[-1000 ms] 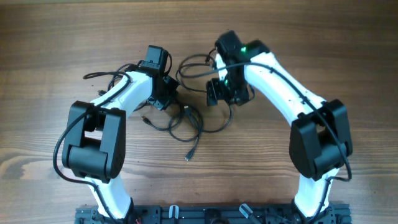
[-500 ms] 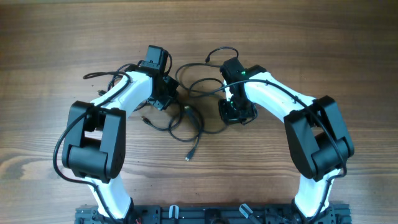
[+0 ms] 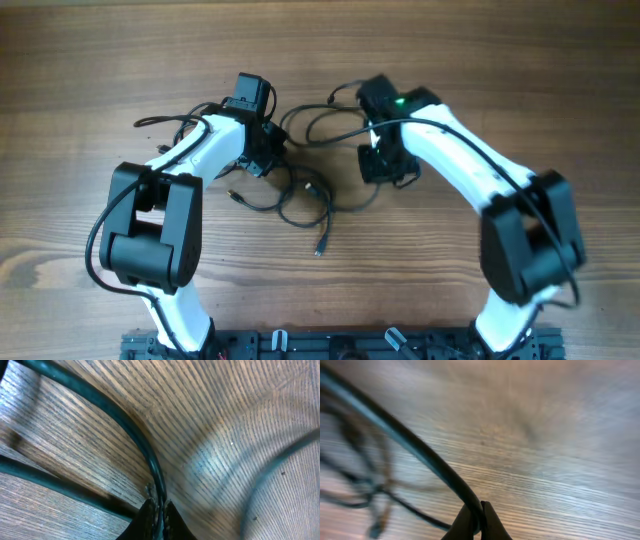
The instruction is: Untangle cables
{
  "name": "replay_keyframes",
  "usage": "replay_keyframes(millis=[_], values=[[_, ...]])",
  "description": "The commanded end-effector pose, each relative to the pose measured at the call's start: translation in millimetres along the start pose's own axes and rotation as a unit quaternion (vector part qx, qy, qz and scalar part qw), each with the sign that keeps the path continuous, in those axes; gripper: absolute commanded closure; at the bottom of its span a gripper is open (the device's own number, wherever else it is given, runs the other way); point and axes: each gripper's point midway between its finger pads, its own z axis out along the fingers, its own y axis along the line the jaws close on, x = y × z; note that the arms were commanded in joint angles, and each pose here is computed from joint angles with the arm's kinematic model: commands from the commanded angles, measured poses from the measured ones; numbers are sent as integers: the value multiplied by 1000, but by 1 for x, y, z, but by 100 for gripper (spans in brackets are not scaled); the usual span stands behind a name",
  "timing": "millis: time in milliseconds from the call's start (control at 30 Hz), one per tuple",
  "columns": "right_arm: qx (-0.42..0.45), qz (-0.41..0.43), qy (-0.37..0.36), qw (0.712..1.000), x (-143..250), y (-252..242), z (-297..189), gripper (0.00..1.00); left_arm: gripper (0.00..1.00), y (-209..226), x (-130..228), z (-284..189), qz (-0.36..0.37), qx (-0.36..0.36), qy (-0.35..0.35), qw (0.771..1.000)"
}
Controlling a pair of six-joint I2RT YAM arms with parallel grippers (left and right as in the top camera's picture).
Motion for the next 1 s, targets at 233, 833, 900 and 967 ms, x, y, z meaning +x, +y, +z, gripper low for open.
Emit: replay_keyframes(millis=[233,833,900,967], values=[[-9,-18,-220,975,-29,-1,-133,96,88,14,-3,9,0,-22,-1,1000],[176,28,-285,942,-47,-65,-157,96,88,14,-3,9,0,-22,-1,1000],[168,25,-281,944,-46,-62,-155,96,88,14,-3,9,0,-22,-1,1000],[174,8,-277,945,-45,-62,-155,96,88,14,-3,9,0,-22,-1,1000]])
